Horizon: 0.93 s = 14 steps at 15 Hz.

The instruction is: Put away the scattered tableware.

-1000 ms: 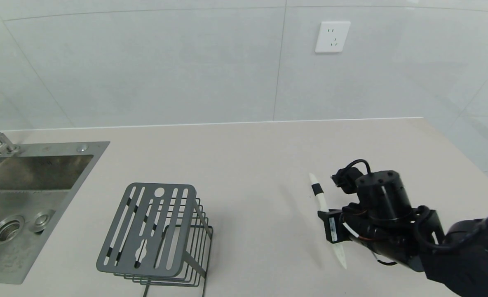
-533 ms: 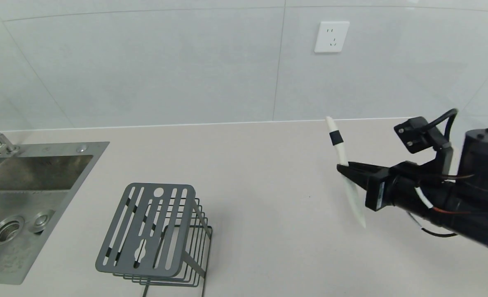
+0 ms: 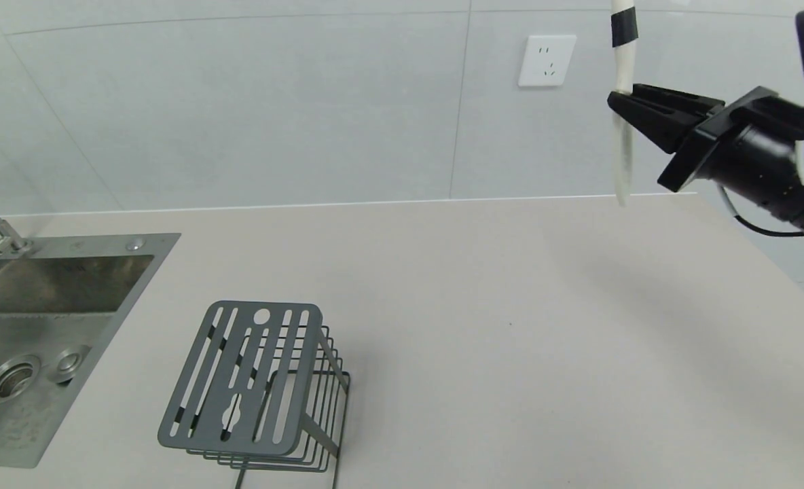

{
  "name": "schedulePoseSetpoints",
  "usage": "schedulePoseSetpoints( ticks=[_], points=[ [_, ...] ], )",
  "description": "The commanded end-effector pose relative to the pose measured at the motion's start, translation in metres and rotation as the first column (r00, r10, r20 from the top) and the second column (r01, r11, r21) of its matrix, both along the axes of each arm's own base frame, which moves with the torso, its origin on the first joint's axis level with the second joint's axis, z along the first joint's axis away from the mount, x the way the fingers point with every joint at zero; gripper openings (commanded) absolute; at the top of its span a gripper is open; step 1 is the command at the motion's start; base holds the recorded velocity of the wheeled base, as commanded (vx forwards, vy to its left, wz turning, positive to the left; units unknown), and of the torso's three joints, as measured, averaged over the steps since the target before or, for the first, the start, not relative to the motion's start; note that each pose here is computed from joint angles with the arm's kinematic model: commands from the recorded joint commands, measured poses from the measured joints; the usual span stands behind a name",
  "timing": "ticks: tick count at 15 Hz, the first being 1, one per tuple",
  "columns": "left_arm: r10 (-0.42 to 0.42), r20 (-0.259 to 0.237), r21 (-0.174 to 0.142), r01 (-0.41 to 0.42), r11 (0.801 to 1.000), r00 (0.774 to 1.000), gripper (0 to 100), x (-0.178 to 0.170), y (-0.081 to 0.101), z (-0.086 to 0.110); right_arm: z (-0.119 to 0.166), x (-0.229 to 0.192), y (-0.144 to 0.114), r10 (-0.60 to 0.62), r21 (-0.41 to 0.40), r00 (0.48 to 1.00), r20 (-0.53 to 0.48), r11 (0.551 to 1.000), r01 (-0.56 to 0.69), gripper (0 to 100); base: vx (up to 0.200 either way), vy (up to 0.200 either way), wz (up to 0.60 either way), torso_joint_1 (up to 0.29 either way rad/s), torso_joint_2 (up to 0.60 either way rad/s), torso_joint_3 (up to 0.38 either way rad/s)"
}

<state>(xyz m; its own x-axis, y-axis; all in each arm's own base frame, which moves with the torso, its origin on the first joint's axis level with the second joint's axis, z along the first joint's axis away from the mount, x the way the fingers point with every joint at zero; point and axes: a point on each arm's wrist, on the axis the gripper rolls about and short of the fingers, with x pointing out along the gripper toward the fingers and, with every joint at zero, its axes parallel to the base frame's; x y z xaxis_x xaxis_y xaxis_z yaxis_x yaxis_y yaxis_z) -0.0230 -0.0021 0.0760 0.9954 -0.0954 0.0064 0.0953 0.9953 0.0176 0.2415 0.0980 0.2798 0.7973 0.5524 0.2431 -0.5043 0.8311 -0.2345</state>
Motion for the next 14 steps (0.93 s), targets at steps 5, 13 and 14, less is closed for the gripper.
schedulePoseSetpoints(
  ticks=[5,13,14],
  points=[
    [-0.029,0.419,0.014,0.025,1.000,0.908,100,-0.010,-0.001,0.043,-0.049,0.002,0.034,0.110,-0.242,0.994,-0.028,0.964,-0.113,0,0.000,0.000,0.00,0.000,0.00,0.000],
    [-0.320,0.429,-0.147,0.414,0.898,0.845,100,-0.008,-0.005,0.130,-0.063,-0.021,0.028,0.247,-0.262,0.967,-0.070,0.930,-0.256,0,0.000,0.000,0.00,0.000,0.00,0.000],
    [-0.419,0.437,-0.115,0.512,0.852,0.796,100,0.004,-0.005,0.157,-0.062,-0.022,0.028,0.252,-0.259,0.966,-0.053,0.931,-0.257,0,0.000,0.000,0.00,0.000,0.00,0.000]
  ],
)
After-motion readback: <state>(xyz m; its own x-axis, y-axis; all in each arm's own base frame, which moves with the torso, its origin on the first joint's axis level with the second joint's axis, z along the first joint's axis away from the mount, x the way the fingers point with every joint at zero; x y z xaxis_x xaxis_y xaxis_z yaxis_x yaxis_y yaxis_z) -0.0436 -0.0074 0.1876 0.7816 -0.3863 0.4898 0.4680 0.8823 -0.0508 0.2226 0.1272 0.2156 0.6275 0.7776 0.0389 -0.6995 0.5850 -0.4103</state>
